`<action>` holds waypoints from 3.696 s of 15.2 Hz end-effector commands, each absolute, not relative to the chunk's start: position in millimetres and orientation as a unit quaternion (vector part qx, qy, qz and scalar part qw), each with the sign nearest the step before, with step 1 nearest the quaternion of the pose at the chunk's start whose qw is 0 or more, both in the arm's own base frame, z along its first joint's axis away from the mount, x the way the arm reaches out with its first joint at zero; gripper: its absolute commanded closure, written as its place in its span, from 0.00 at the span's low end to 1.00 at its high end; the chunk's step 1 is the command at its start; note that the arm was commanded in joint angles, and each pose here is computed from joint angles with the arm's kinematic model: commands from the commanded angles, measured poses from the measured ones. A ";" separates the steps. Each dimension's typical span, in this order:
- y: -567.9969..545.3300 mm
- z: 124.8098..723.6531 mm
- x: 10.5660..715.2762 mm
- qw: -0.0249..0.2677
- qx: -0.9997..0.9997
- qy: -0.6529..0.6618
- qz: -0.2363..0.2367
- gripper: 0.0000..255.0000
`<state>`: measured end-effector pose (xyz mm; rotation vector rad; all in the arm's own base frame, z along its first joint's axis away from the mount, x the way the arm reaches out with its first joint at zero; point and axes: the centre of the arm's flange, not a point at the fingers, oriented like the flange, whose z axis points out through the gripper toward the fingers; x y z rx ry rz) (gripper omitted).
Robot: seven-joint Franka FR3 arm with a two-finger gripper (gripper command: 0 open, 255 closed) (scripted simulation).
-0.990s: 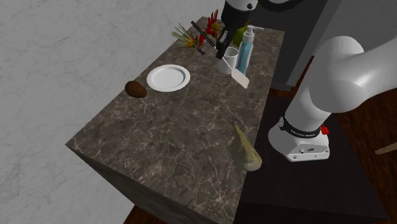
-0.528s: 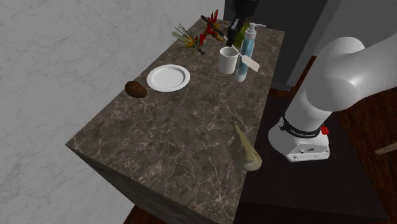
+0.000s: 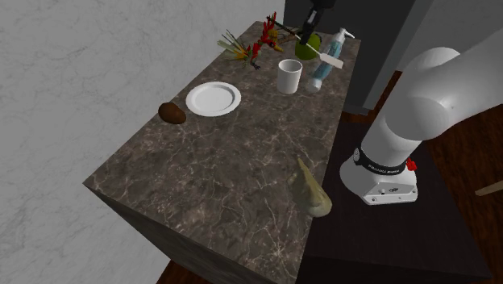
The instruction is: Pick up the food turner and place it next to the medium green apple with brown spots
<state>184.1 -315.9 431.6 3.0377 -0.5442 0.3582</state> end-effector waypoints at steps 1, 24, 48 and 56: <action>-343.2 431.0 174.9 0.018 0.978 -0.175 0.115 1.00; -623.9 431.3 59.3 0.018 0.978 -0.175 0.115 1.00; -738.6 352.2 12.0 0.018 0.978 -0.175 0.115 1.00; -738.6 310.0 12.0 0.018 0.978 -0.175 0.115 1.00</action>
